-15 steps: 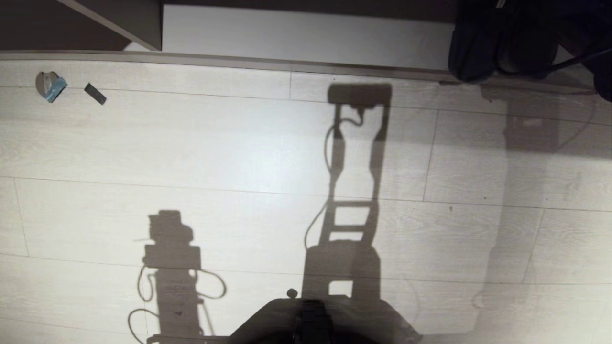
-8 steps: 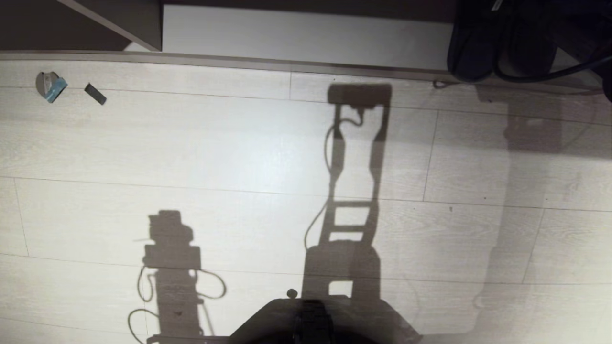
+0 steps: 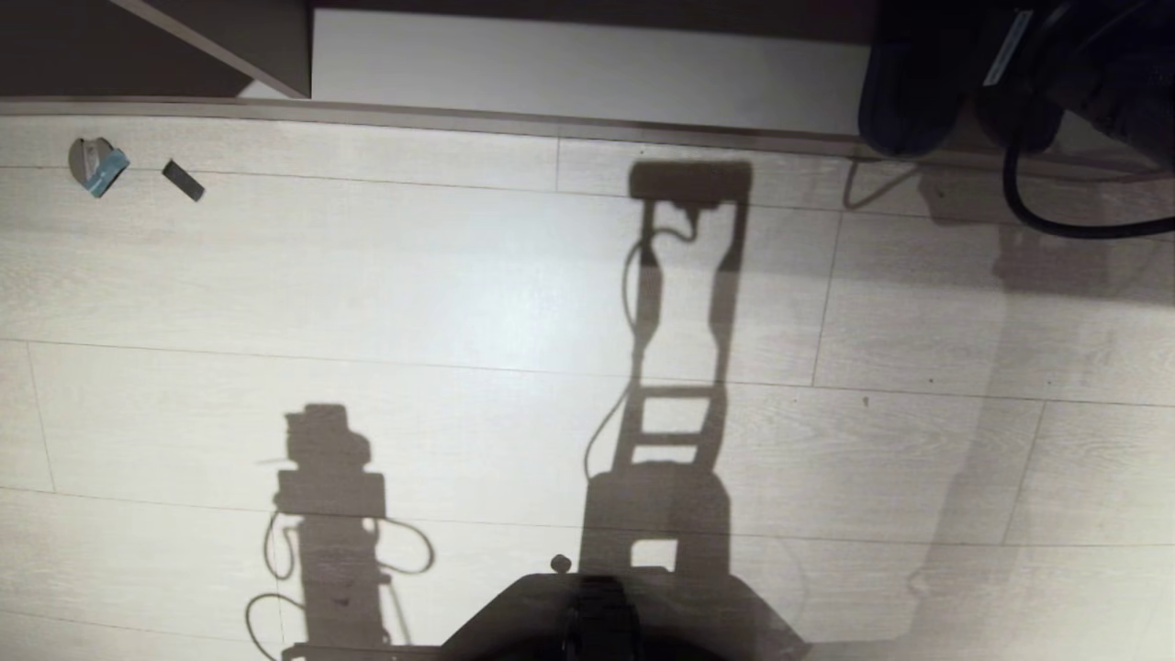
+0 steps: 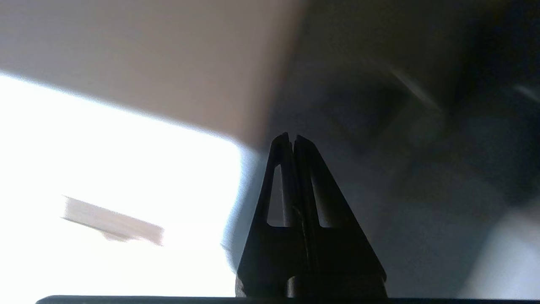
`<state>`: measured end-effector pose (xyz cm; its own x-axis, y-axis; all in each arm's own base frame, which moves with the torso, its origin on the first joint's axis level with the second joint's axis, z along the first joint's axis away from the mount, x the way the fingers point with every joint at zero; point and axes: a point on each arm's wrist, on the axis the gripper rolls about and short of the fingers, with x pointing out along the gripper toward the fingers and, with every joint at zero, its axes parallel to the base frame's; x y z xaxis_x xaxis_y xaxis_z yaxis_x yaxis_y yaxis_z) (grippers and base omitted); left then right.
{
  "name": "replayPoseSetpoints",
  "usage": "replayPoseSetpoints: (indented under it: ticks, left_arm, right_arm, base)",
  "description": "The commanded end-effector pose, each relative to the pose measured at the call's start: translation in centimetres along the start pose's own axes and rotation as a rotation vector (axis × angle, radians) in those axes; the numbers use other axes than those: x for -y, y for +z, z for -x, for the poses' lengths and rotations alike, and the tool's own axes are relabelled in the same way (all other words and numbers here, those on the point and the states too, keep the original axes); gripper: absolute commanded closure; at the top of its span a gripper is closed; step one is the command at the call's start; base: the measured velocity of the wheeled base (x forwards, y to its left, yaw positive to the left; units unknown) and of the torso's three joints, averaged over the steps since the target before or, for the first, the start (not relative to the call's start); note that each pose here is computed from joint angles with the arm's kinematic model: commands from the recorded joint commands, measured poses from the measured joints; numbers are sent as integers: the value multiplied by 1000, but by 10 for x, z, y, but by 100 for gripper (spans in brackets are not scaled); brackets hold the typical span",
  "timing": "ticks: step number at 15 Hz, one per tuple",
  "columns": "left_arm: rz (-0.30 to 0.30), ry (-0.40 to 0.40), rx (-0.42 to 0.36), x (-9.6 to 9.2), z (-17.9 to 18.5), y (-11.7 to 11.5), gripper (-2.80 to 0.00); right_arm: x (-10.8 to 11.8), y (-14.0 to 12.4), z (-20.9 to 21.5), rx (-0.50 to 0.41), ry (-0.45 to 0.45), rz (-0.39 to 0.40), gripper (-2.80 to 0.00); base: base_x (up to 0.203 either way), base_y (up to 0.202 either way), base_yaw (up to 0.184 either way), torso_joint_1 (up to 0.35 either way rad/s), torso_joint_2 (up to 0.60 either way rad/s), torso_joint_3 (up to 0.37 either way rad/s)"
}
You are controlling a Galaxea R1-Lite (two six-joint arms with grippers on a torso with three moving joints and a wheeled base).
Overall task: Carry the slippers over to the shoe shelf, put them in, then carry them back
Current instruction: Place the slippers into the shoe cabinet, then pick up the slippers in the shoe cabinet
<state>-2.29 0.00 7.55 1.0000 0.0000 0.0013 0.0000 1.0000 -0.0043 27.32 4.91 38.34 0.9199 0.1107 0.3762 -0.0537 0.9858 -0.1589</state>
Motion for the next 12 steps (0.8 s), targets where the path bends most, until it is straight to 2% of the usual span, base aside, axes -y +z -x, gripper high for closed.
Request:
replayPoseSetpoints:
  ticks: [1,3,8,11,12]
  left_arm:
    - [0,0,1,0,0,0,0]
    - [0,0,2,0,0,0,0]
    - [0,0,0,0,0,0,0]
    - [0,0,0,0,0,0,0]
    - [0,0,0,0,0,0,0]
  right_arm:
    - [13,-6,14,-42,-81,37,0]
    - [26,-12,14,-63,-130,57,0]
    - [41,-32,1,-80,-183,72,0]
    - [44,-49,-9,-74,-185,51,0]
    - [43,-52,-11,-67,-154,29,0]
  base:
    - [0,0,0,0,0,0]
    - [0,0,0,0,0,0]
    - [0,0,0,0,0,0]
    - [0,0,0,0,0,0]
    - [0,0,0,0,0,0]
